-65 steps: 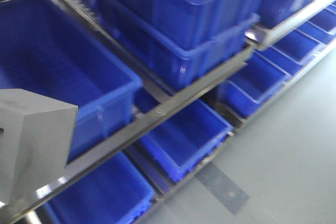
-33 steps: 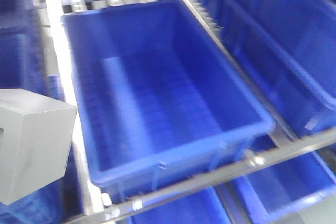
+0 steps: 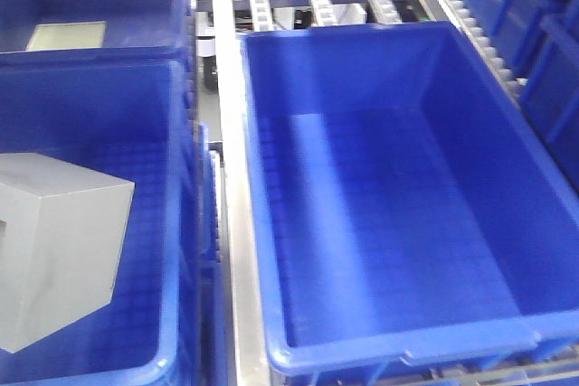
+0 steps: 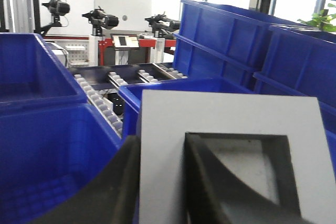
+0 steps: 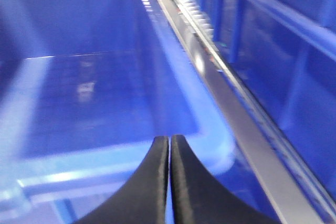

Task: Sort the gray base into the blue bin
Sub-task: 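Position the base beside the empty blue bin farther from the left arm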

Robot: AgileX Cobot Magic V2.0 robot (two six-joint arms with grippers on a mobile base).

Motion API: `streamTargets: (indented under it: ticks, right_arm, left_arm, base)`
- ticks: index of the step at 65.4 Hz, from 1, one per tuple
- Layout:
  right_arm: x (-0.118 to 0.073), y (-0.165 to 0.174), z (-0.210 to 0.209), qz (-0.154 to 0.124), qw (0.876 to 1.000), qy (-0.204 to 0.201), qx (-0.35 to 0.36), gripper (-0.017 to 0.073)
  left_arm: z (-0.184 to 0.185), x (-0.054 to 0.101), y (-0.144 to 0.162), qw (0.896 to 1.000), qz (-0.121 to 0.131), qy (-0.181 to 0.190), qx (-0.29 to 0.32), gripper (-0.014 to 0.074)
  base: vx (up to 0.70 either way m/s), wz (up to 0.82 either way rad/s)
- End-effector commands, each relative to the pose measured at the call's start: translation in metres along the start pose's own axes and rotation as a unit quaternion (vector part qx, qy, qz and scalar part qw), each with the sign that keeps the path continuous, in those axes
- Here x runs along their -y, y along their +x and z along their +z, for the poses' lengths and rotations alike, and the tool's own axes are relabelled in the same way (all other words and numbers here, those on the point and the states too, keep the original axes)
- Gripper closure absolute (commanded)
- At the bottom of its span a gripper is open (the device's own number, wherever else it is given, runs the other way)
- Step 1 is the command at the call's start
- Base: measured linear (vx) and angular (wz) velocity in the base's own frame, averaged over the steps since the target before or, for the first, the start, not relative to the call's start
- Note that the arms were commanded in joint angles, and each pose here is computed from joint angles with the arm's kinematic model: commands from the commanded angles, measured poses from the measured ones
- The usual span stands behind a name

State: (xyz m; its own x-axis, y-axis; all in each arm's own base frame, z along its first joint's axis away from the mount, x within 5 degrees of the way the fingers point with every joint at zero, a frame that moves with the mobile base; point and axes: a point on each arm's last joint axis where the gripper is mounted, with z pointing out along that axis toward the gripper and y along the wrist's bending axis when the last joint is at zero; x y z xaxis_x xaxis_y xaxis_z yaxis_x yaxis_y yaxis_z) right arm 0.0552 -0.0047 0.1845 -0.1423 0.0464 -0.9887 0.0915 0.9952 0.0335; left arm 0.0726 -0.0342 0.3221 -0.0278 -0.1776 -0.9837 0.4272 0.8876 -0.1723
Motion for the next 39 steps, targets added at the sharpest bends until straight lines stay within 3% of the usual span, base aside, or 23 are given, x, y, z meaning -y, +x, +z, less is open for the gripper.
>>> streamTargets:
  ticks: [1,39]
  right_arm:
    - [0.0,-0.0063,-0.0002,-0.004,0.999,0.0,0.038,0.0564]
    - [0.0,-0.0063,-0.0002,-0.004,0.999,0.0,0.038,0.0564]
  left_arm:
    - [-0.0005,0.0029,-0.0181,0.998,-0.006,0.01,0.062,0.06]
    - [-0.0005,0.0029,-0.0181,0.998,-0.006,0.01,0.062,0.06]
  base:
    - [0.05,0.2]
    - [0.03,0.11]
